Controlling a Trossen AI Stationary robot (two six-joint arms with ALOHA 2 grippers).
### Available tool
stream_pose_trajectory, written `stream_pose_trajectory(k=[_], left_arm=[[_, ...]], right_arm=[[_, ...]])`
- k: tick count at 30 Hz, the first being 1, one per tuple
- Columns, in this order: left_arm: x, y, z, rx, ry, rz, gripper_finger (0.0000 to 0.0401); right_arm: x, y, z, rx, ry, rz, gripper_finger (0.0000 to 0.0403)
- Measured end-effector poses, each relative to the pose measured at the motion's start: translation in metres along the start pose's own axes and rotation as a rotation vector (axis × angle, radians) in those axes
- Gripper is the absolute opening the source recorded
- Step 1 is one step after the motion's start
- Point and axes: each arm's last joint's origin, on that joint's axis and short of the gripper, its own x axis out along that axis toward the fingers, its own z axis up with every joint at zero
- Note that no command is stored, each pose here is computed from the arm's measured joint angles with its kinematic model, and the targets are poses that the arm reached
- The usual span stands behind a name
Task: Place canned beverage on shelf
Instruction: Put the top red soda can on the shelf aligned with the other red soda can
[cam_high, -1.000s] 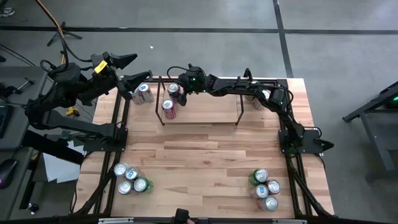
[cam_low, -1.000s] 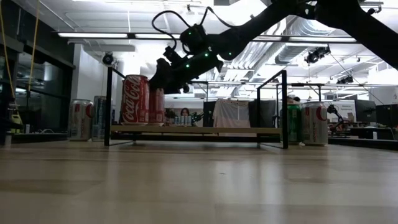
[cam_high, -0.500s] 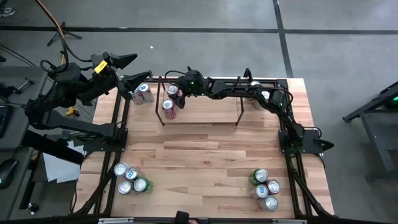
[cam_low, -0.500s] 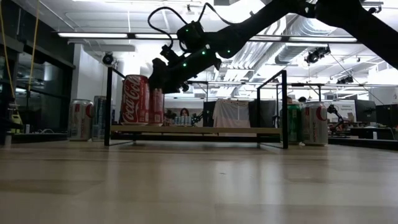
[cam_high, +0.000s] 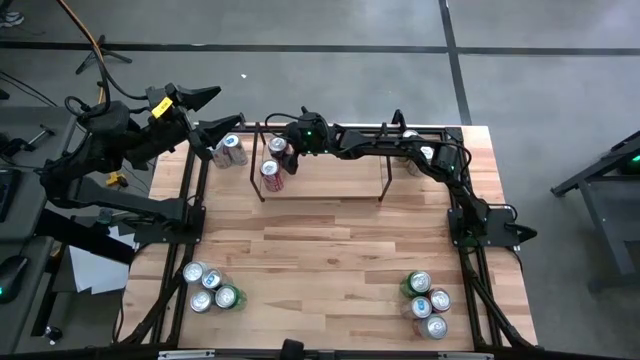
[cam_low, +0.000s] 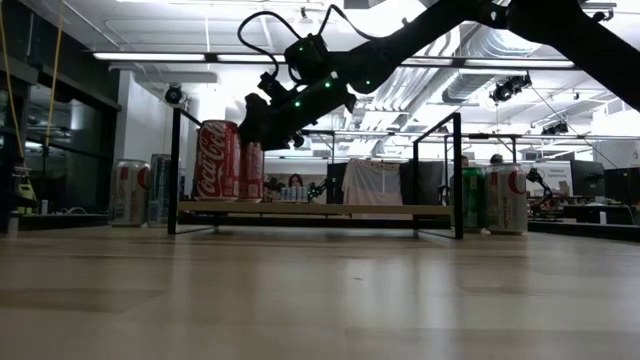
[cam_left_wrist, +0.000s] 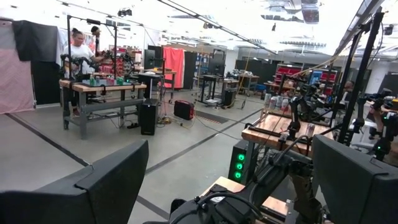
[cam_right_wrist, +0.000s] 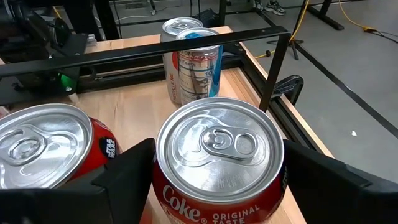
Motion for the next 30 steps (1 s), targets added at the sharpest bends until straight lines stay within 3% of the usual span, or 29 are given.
stream_pose_trajectory(k=[7, 16, 20, 30], left_arm=[[0.0, 0.0, 0.0, 0.0, 0.0, 0.0, 0.0367], [0.0, 0.0, 0.0, 0.0, 0.0, 0.0, 0.0367], [0.0, 0.0, 0.0, 0.0, 0.0, 0.0, 0.0367], [0.0, 0.0, 0.0, 0.0, 0.0, 0.0, 0.0367]], right_arm=[[0.0, 0.0, 0.0, 0.0, -0.001, 0.017, 0.0321], [-0.001, 0.0, 0.002, -0.017, -0.01, 0.022, 0.0393], [-0.003, -0.004, 0.004, -0.023, -0.012, 0.015, 0.0393], [-0.044, -0.025, 0.044, 0.001, -0.108, 0.019, 0.0392]])
